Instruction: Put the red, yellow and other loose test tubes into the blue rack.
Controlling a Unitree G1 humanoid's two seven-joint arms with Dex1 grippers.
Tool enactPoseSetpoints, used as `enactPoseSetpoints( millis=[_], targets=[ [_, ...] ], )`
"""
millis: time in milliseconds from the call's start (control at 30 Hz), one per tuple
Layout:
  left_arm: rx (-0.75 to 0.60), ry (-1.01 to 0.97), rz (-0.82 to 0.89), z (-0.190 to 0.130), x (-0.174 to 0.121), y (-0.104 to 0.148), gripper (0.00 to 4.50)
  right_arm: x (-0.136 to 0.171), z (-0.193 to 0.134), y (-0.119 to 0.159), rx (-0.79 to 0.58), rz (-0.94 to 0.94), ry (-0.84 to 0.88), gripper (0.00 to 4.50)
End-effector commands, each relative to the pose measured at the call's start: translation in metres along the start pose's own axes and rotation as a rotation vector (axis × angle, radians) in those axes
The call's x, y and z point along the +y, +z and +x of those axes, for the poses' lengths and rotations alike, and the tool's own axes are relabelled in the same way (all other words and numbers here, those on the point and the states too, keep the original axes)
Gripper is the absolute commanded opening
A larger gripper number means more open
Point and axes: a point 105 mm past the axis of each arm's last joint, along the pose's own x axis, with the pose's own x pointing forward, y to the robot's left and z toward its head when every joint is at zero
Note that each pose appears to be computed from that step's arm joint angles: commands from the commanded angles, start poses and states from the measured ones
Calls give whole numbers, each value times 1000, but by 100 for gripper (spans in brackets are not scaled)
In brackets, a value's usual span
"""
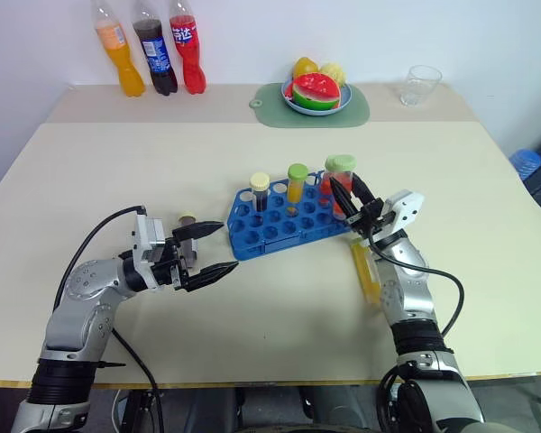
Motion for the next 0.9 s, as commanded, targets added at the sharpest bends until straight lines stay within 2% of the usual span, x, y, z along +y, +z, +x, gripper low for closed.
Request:
enactPoseSetpoints(
  millis=[33,700,900],
  targets=[
    [-10,-9,48,-1,0,12,422,2,-3,-13,16,18,-28,115],
    [-8,-20,45,1,1,13,422,-8,-20,-27,26,-8,-108,115],
    [-10,-20,46,2,1,13,422,-20,-12,-17,38,-47,-86,115]
  ],
)
